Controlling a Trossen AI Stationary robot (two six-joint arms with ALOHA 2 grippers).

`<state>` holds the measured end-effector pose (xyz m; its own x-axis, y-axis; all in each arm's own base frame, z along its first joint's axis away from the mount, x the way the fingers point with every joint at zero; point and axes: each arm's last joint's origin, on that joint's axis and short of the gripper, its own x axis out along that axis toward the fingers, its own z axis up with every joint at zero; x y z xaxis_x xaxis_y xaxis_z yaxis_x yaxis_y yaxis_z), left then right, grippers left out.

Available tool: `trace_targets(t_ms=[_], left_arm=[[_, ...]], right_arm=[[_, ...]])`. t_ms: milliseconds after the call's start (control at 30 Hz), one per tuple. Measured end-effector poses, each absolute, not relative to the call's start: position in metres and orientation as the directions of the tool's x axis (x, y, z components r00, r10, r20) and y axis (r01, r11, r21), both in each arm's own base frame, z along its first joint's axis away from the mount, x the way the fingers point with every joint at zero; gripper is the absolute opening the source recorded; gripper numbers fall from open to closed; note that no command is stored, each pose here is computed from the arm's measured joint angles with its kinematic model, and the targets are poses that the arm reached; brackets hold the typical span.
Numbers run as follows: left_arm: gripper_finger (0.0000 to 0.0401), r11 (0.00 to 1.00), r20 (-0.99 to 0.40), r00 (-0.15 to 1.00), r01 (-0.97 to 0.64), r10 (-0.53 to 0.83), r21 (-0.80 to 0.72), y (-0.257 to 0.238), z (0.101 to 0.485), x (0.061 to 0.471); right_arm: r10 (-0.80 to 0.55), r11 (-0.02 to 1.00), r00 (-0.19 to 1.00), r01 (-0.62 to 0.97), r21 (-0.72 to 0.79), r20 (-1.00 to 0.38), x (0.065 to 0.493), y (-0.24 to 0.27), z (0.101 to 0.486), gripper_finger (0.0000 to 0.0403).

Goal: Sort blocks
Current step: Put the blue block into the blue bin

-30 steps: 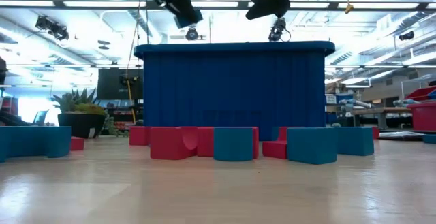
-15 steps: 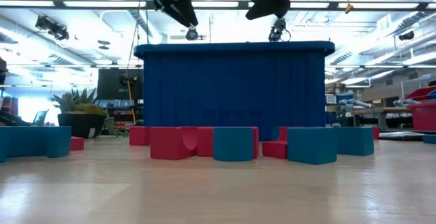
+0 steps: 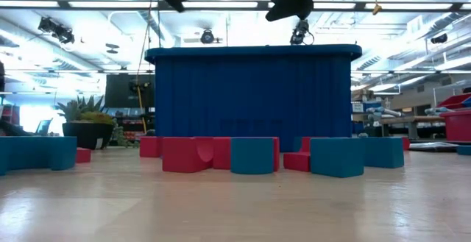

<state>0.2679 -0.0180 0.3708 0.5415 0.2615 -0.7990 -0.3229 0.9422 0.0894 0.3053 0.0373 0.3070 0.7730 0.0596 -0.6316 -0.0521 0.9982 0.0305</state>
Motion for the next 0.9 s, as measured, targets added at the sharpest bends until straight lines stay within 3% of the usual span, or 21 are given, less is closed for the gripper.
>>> trace_targets(t_ms=[433,667,900], left_arm=[[0.0223,0.969,-0.912,0.404,-0.243,0.065,-0.038,-0.091,0.309,0.249],[0.0223,0.963,-0.962,0.270,-0.267,0.041,-0.033,-0.111,0.263,0.238],[0.0223,0.968,-0.971,0.238,-0.240,-0.007,-0.066,-0.133,0.220,0.246]], right_arm=[[0.063,0.998,0.772,-0.062,0.024,-0.632,0.305,0.037,0.307,0.0196],[0.063,0.997,0.773,-0.073,0.010,-0.631,0.305,0.037,0.307,0.0194],[0.062,0.997,0.773,-0.077,0.003,-0.631,0.305,0.037,0.307,0.0193]])
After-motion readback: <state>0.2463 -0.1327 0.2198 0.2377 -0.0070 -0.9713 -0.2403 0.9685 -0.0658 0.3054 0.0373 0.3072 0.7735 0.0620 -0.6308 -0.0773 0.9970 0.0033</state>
